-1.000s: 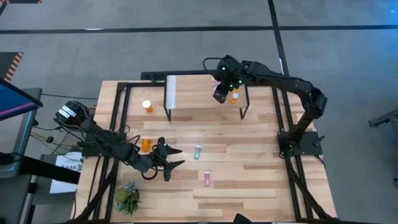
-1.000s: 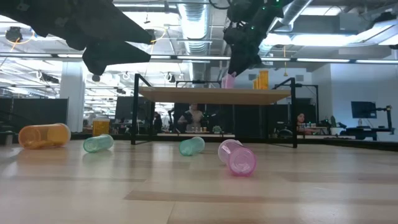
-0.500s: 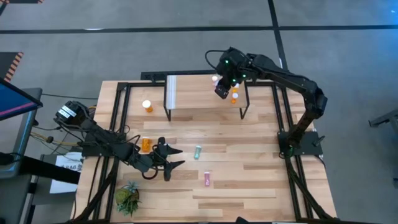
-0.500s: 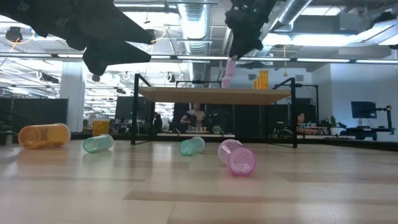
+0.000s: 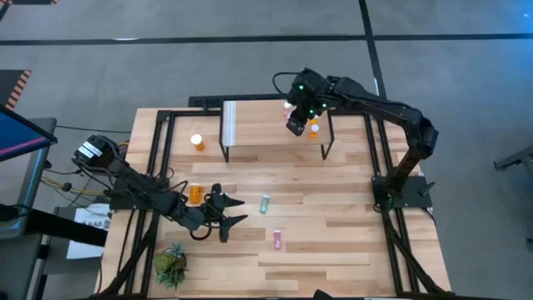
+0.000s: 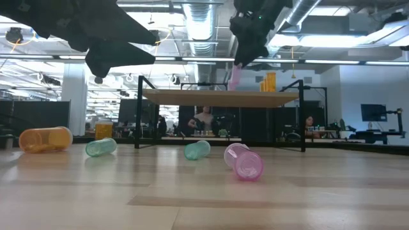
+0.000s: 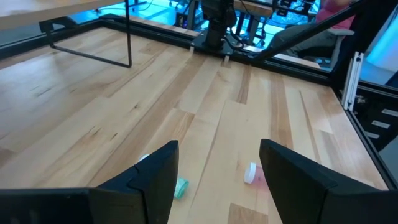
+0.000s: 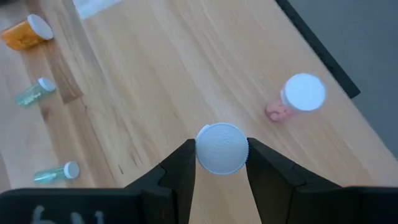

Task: Pick and place medicine bottles onto shelf by color
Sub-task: Put the left pink pill bottle on the shelf aligned with the other pink pill bottle

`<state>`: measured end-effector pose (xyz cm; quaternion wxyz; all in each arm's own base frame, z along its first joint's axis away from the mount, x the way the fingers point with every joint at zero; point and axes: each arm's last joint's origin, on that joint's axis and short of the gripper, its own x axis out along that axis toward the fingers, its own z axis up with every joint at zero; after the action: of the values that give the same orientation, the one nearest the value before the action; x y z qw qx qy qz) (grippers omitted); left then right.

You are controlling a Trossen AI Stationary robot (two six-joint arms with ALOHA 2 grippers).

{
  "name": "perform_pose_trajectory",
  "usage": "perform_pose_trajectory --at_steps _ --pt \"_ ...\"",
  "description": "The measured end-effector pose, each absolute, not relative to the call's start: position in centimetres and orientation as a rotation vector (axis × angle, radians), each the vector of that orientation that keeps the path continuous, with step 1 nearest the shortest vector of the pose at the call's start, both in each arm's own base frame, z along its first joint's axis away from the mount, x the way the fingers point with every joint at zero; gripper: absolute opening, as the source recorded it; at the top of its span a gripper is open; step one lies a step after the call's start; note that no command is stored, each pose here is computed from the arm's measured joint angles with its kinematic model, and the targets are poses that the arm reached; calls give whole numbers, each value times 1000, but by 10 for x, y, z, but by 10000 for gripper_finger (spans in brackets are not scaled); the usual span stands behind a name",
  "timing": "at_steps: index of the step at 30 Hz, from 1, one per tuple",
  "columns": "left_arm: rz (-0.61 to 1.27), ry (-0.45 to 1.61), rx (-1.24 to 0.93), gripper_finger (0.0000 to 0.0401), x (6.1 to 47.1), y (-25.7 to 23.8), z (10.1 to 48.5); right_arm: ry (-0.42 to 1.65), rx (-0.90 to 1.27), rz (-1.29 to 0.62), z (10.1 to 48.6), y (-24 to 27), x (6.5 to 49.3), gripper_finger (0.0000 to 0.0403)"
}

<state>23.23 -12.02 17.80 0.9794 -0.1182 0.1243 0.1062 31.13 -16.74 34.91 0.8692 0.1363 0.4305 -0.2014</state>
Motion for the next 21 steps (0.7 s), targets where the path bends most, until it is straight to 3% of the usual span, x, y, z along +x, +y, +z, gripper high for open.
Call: perform_pose_trajectory --at_steps 21 --pt "213 254 -235 212 232 -120 178 910 289 -427 320 -176 323 157"
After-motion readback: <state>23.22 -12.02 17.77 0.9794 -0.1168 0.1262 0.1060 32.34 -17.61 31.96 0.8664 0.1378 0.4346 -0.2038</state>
